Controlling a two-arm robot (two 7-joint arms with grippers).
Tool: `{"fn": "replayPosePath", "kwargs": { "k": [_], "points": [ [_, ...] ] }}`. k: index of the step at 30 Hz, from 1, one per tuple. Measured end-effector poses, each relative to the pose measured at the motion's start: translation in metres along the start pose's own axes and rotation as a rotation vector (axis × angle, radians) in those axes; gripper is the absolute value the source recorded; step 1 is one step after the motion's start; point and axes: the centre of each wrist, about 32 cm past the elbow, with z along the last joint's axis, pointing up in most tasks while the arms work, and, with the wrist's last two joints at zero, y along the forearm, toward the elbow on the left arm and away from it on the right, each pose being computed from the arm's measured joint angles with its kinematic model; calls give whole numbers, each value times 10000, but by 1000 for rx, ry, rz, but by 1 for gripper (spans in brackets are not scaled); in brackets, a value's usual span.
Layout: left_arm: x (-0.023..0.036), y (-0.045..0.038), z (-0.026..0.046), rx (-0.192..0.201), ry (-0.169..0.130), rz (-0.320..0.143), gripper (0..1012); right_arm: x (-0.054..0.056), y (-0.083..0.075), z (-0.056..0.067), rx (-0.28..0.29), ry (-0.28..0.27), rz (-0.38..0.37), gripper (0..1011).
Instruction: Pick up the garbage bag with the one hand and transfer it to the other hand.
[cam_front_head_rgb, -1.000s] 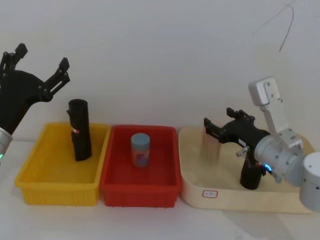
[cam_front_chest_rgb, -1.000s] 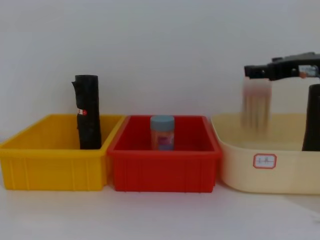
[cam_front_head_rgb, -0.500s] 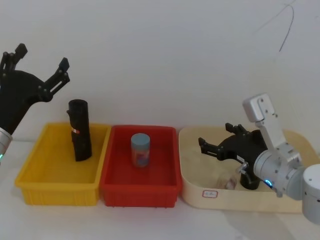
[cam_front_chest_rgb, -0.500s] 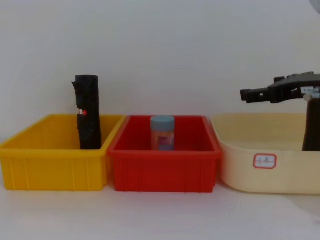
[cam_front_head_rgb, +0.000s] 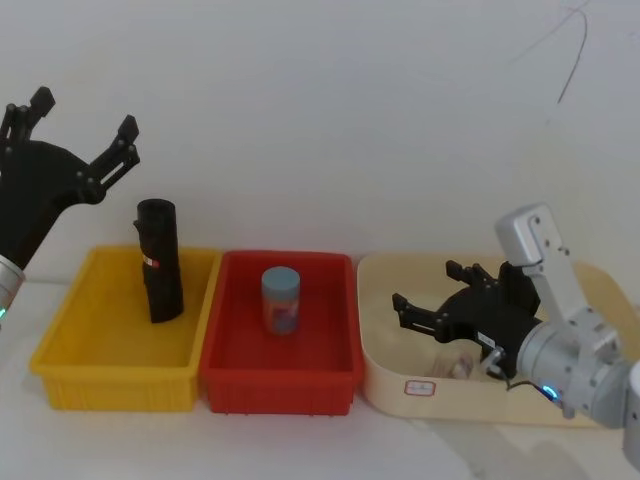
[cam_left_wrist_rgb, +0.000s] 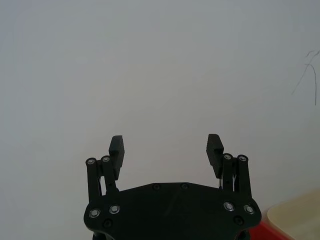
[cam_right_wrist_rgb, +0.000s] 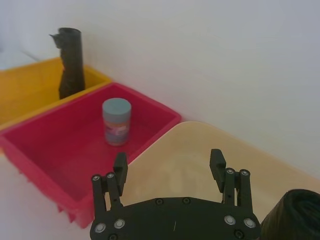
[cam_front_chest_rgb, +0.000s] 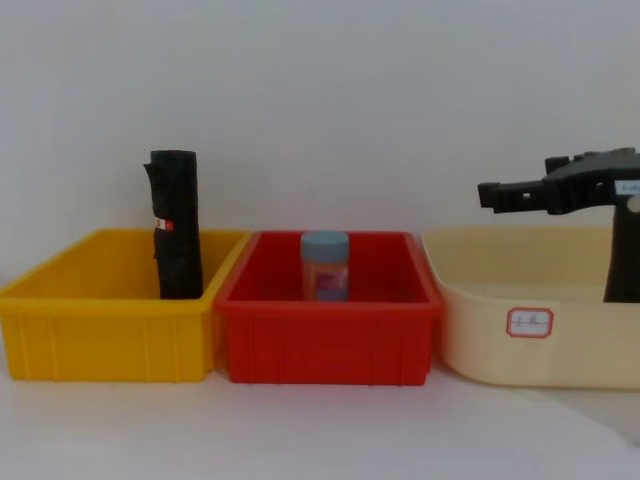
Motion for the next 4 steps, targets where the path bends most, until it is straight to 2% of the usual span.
{"fn": "replayPosePath", "kwargs": {
  "k": [4],
  "points": [
    [0, 0, 0, 0, 0, 0, 1000, -21, -64, -10, 9, 4, 12, 1000]
  ]
}}
